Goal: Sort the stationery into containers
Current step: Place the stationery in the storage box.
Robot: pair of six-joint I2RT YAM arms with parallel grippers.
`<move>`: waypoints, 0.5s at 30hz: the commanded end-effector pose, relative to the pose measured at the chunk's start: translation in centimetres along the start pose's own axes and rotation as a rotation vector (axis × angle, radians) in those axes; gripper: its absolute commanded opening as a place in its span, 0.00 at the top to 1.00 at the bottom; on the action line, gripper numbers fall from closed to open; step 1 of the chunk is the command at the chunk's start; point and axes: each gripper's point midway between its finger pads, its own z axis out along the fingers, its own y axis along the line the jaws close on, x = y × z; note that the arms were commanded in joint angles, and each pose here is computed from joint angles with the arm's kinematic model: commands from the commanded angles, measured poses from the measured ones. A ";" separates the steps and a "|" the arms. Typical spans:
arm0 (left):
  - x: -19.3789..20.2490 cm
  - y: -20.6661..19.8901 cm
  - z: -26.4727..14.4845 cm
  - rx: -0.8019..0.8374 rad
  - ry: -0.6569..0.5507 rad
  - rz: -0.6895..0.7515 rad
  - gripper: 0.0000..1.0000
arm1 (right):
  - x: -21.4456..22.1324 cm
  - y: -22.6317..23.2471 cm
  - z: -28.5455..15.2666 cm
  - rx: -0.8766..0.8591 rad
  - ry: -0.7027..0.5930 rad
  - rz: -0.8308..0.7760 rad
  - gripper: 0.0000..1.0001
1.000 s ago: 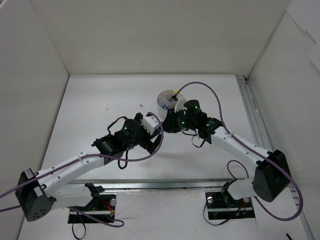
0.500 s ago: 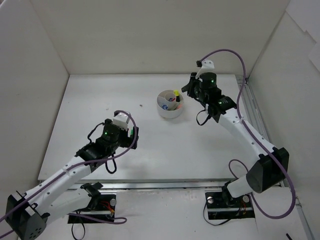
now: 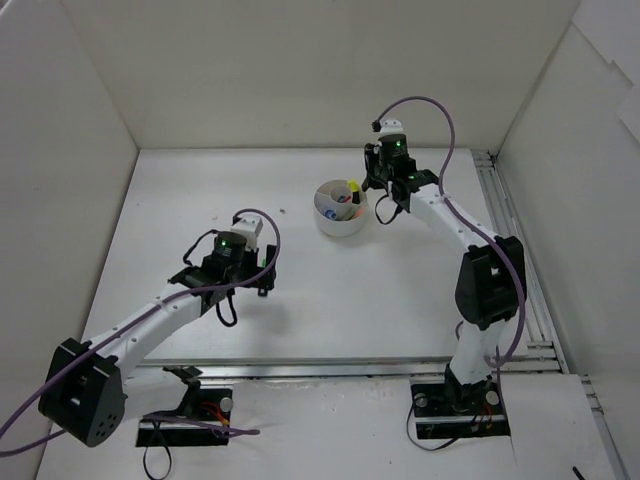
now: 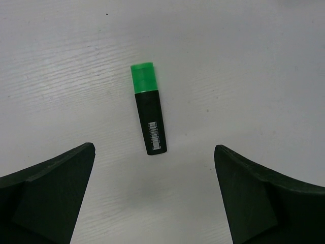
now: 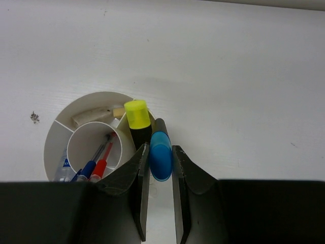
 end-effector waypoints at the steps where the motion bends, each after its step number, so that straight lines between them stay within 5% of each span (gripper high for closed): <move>1: -3.8 -1.5 0.0 0.073 -0.080 -0.016 0.00 | -4.0 1.3 -0.1 -0.072 -0.098 0.031 1.00; 15: -3.0 -1.4 1.5 0.090 -0.035 -0.028 0.00 | -1.2 1.8 2.3 -0.114 -0.019 0.054 1.00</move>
